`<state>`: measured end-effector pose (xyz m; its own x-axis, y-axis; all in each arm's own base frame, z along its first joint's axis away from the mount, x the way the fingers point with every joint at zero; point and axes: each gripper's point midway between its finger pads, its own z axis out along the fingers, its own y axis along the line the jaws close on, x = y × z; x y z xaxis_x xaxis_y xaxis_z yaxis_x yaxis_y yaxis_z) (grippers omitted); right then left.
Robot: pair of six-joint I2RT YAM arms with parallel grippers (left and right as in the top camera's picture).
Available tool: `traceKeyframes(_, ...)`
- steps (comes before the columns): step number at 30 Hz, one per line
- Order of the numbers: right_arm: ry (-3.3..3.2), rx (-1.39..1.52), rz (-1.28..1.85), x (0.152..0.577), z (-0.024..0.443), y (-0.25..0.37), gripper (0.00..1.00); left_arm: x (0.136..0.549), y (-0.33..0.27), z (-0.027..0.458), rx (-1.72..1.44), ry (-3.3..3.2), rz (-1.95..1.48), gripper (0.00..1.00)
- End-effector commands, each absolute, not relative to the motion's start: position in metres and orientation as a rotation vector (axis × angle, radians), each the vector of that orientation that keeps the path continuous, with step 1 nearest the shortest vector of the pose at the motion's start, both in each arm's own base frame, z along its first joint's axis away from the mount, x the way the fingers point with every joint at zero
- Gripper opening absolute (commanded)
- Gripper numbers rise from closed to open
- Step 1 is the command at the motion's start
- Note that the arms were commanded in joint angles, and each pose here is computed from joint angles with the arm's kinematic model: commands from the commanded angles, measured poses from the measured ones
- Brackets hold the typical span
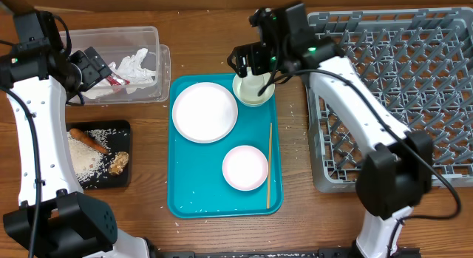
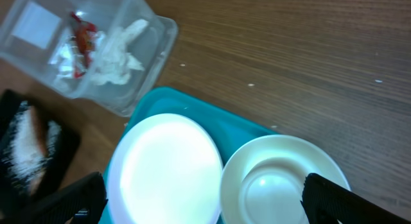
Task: Sort waste into correct bins and load items into the dishwasher
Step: 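Reach the right gripper to the white cup and grasp it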
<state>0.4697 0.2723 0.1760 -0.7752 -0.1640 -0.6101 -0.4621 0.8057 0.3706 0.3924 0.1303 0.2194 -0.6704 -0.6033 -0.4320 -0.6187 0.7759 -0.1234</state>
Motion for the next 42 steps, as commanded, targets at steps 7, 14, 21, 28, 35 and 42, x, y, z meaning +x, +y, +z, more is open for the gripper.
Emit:
traceKeyframes(7, 2.400, -0.482, 0.686, 0.481, 0.164, 0.289, 1.00, 0.393, 0.131, 0.216, -0.946, 2.512, 0.040, 1.00)
traceKeyframes(14, 2.560, -0.019, 0.340, 0.492, 0.131, 0.231, 1.00, 0.393, 0.131, 0.216, -0.946, 2.512, 0.040, 1.00)
traceKeyframes(21, 2.578, -0.012, 0.391, 0.488, 0.130, 0.236, 1.00, 0.393, 0.131, 0.216, -0.946, 2.512, 0.040, 1.00)
traceKeyframes(28, 2.621, -0.018, 0.455, 0.480, 0.118, 0.244, 1.00, 0.393, 0.131, 0.216, -0.946, 2.512, 0.039, 1.00)
traceKeyframes(35, 2.687, 0.045, 0.349, 0.470, 0.102, 0.231, 1.00, 0.393, 0.131, 0.216, -0.946, 2.512, 0.040, 1.00)
traceKeyframes(42, 2.717, -0.097, 0.277, 0.458, 0.079, 0.252, 1.00, 0.393, 0.131, 0.216, -0.946, 2.512, 0.040, 1.00)
